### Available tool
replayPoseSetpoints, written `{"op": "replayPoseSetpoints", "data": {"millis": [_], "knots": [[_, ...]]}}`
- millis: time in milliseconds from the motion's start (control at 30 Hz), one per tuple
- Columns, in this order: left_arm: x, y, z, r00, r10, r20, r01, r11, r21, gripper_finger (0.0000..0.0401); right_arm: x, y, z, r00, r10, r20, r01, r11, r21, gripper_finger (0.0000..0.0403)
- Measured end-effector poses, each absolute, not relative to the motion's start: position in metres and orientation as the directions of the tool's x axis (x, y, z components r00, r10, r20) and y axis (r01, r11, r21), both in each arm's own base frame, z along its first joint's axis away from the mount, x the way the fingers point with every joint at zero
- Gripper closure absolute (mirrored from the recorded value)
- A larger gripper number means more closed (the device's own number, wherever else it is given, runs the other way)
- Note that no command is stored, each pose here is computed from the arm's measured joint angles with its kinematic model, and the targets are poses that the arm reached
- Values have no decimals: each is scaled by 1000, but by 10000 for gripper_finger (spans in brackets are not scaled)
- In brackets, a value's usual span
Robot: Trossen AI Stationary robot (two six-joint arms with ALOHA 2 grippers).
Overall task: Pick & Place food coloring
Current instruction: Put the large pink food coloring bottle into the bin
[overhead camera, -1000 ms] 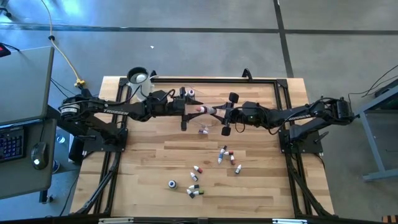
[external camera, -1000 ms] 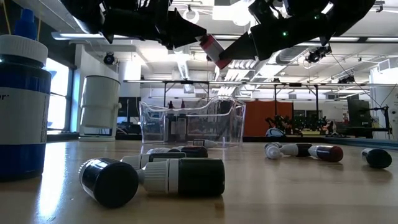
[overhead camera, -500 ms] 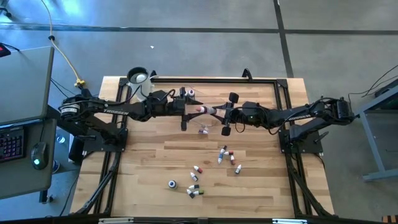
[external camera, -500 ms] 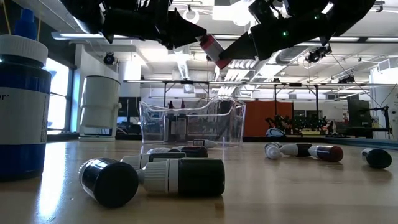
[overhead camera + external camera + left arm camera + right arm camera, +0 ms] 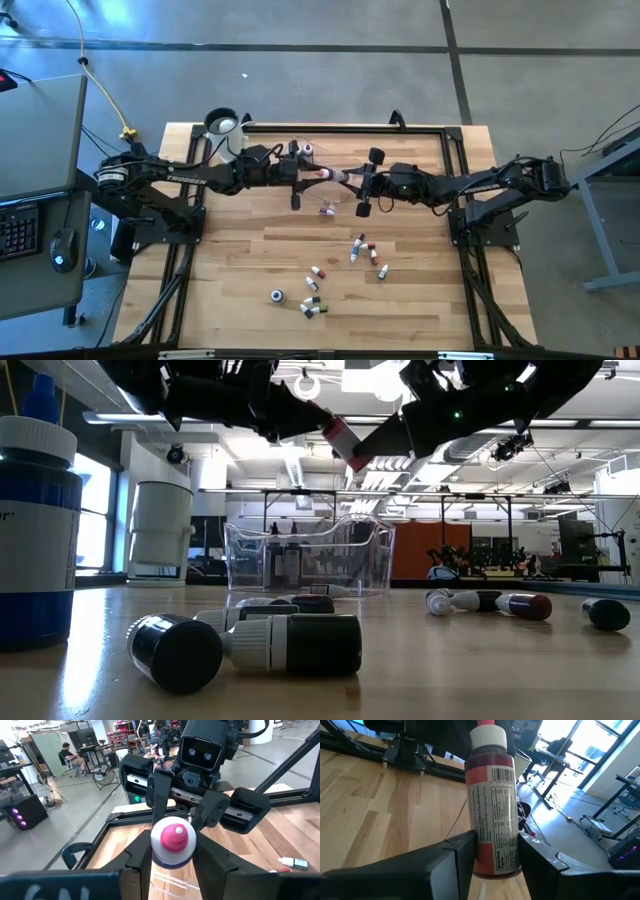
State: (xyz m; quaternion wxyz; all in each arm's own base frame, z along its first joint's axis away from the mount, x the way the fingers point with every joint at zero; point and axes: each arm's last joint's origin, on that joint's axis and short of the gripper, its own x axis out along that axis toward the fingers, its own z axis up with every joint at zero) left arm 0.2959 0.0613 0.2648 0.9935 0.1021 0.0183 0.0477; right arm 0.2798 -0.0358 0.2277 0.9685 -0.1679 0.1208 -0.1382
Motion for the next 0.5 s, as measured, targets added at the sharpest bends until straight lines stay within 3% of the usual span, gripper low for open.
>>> {"op": "replayPoseSetpoints", "data": {"millis": [200, 500], "knots": [[296, 62, 265, 993, 119, -21, -113, 973, 202, 291, 280, -36, 228, 923, -337, -185, 257, 899, -354, 259], [295, 64, 263, 977, 205, -49, -198, 972, 127, 297, 279, -37, 225, 906, -366, -212, 274, 890, -365, 185]]}}
